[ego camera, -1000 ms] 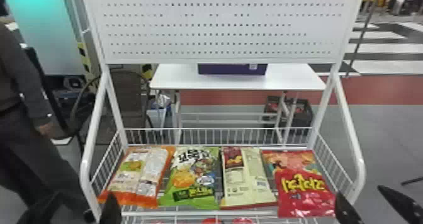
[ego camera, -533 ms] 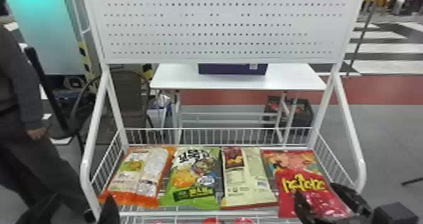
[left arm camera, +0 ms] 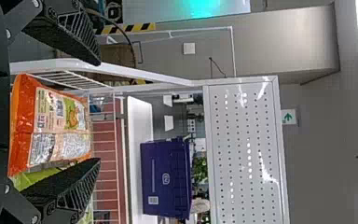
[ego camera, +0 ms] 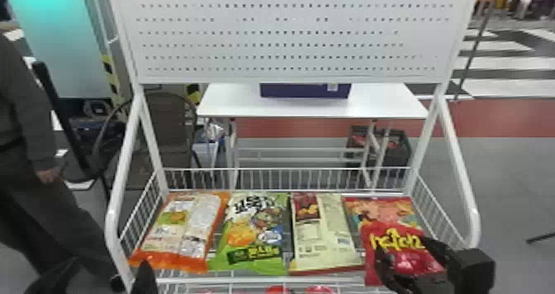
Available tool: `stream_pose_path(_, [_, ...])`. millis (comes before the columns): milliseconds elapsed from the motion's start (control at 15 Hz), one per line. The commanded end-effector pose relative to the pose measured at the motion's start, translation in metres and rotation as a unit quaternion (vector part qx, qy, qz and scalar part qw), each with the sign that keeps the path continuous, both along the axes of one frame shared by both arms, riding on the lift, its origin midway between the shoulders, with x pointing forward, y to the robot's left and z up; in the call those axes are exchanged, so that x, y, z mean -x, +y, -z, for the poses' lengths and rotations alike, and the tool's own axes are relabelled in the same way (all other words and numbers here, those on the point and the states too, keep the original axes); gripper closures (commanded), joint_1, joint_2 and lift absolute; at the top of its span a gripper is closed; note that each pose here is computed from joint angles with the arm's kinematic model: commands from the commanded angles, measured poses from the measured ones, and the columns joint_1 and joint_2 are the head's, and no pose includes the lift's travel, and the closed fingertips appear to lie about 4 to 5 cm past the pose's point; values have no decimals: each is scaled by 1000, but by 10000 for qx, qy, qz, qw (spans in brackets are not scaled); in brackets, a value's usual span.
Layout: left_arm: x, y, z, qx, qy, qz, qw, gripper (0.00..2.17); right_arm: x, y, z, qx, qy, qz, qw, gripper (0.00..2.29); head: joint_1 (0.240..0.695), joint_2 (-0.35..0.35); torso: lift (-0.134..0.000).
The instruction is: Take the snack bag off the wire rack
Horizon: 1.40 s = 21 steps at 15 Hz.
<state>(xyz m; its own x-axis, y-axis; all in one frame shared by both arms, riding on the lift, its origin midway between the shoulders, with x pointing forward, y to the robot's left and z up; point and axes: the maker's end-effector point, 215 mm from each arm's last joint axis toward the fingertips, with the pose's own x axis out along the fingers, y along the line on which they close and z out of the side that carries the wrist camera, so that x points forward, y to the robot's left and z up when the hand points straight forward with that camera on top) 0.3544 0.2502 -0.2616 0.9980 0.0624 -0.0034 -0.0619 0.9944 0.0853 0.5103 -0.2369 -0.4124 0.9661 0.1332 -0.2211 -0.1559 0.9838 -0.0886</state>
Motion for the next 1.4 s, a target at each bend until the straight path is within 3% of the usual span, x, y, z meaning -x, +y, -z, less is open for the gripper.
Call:
stream_pose_path(0, [-1, 1, 1, -4, 0, -2, 10000, 164, -5, -4, 6, -21, 58, 95, 9999, 134, 499, 0, 0])
stream_pose_path(333, [-4, 1, 3, 3, -5, -4, 10000, 164, -6, -7, 20, -58, 198, 158, 9997, 140, 499, 0, 0])
stream_pose_path(600, [-7, 2, 4, 22, 1, -3, 10000, 164, -3, -9, 33, -74, 421, 198, 9989, 282, 499, 0, 0])
stream_pose_path(733, [-9, 1, 6, 20, 33, 1, 10000, 164, 1, -15, 45, -51, 639, 248, 9976, 606, 499, 0, 0])
stream_pose_path(933, [-10, 1, 7, 12, 40, -3, 10000, 164, 2, -13, 39, -120, 592, 248, 9979, 1774, 499, 0, 0])
stream_pose_path(1333, [-9, 0, 5, 22, 43, 7, 10000, 164, 10, -11, -3, -295, 176, 240, 9991, 1919, 499, 0, 0])
